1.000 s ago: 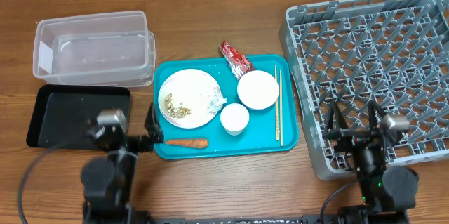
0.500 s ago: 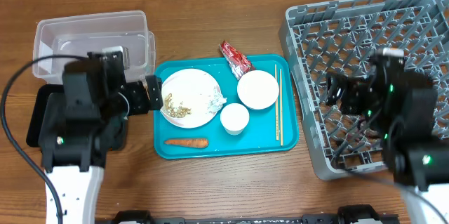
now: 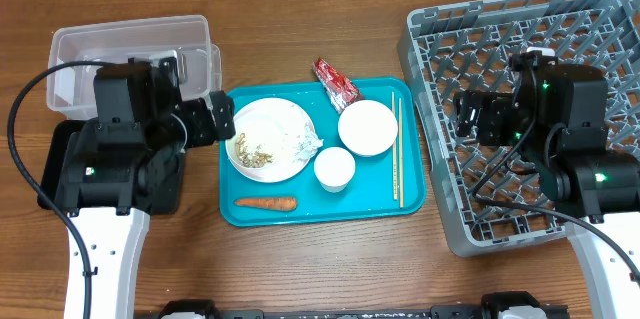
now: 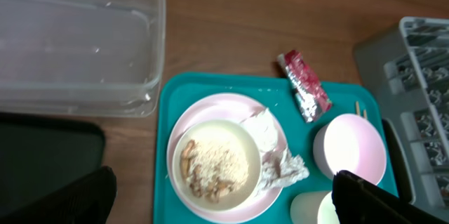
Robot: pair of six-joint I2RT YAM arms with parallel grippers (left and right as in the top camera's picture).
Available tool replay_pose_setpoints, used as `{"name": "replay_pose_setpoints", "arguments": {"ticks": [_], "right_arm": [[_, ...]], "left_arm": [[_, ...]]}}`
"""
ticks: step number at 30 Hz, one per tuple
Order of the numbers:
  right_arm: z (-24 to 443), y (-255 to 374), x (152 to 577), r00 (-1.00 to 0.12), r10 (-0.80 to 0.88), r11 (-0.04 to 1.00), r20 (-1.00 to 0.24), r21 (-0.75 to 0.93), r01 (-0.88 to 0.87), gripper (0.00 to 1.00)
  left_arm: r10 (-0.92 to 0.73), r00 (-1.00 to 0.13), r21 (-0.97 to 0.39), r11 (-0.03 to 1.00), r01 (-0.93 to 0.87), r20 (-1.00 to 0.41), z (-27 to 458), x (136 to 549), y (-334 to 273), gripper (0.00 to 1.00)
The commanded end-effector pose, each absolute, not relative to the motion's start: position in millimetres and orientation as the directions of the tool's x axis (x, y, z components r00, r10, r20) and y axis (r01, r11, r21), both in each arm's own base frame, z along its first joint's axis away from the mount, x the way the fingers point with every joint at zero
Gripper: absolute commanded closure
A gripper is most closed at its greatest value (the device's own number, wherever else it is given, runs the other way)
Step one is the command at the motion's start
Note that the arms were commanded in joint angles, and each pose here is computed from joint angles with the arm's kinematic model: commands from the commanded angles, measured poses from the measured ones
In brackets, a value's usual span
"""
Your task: Sort waste into correct bins and load items into the dishwasher
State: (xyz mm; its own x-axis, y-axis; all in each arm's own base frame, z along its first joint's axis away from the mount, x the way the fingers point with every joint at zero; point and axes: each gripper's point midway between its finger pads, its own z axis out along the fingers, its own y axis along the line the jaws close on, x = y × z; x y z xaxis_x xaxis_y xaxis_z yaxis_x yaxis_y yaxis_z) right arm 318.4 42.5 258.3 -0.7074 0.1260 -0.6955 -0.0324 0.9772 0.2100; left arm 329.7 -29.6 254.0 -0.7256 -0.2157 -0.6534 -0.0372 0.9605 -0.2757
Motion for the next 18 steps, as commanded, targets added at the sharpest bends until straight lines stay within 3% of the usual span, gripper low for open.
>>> {"name": "replay_pose_setpoints", "arguments": {"ticks": [1, 6, 13, 18], "right_arm": [[272.5, 44.1, 320.2, -0.682, 0.125, 0.975, -0.721, 0.215, -0.049, 0.00], [271.8, 44.1, 319.6, -0.685, 0.128, 0.975, -0.717, 0.217, -0.046, 0.00], [264.9, 43.6, 313.4, -0.711, 0.126, 0.976, -0.691, 0.216, -0.038, 0.00], [263.8, 43.6, 312.3, -0.716, 0.125, 0.976, -0.687, 0.216, -0.037, 0.00]], "left_arm": [[-0.197, -0.689, -0.302, 0.953, 0.033, -0.697, 264.7, 354.7, -52.1, 0.00], [-0.157, -0.674, -0.323, 0.938, 0.127, -0.722, 248.4, 399.7, -96.8, 0.00], [-0.101, -0.674, -0.344, 0.908, 0.238, -0.732, 192.5, 455.2, -168.5, 0.00], [-0.145, -0.710, -0.436, 0.865, 0.246, -0.689, 145.4, 477.0, -203.4, 0.00]]}}
